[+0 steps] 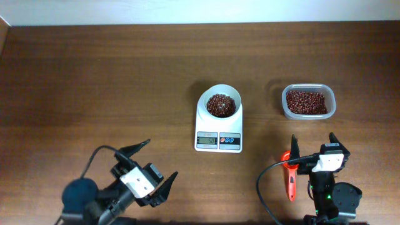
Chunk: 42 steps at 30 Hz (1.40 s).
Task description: Scoop and weigh 50g on scale
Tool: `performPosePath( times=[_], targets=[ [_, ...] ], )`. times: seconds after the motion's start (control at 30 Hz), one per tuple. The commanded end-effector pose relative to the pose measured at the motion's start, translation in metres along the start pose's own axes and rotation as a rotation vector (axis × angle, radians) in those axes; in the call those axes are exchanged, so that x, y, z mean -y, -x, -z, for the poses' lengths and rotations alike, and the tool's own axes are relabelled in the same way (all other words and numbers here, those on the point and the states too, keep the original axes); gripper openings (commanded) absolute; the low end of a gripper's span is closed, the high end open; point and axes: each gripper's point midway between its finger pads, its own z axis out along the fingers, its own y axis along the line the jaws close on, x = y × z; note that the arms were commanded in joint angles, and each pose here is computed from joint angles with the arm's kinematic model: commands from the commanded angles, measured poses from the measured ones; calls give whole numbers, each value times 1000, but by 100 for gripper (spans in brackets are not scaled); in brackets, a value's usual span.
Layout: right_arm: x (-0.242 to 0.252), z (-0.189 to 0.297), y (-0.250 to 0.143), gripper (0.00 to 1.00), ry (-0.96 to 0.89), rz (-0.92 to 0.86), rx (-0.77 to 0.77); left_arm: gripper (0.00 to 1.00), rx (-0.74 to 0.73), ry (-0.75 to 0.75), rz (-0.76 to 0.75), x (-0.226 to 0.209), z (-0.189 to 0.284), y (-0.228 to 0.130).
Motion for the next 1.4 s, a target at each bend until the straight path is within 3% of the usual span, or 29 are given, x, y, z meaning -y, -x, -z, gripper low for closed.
performPosePath(
  times=[0.0,0.17,0.27,0.47,0.8,1.37],
  targets=[
    [3,0,-3,99,-15,-6,-3,99,18,58,150,-2,-7,-30],
    [3,0,-3,99,-15,-6,-3,99,27,212,144,-24,-14,-55],
    [3,0,-3,99,-15,-6,-3,99,27,332,227,-40,-9,-66],
    [3,0,-3,99,-16,-6,-3,99,40,447,235,-56,-9,-81],
    [3,0,-3,99,-15,-6,-3,99,92,460,219,-60,-31,-104],
    [3,0,-3,99,-15,-6,-3,99,54,646,273,-84,-25,-135]
  ],
)
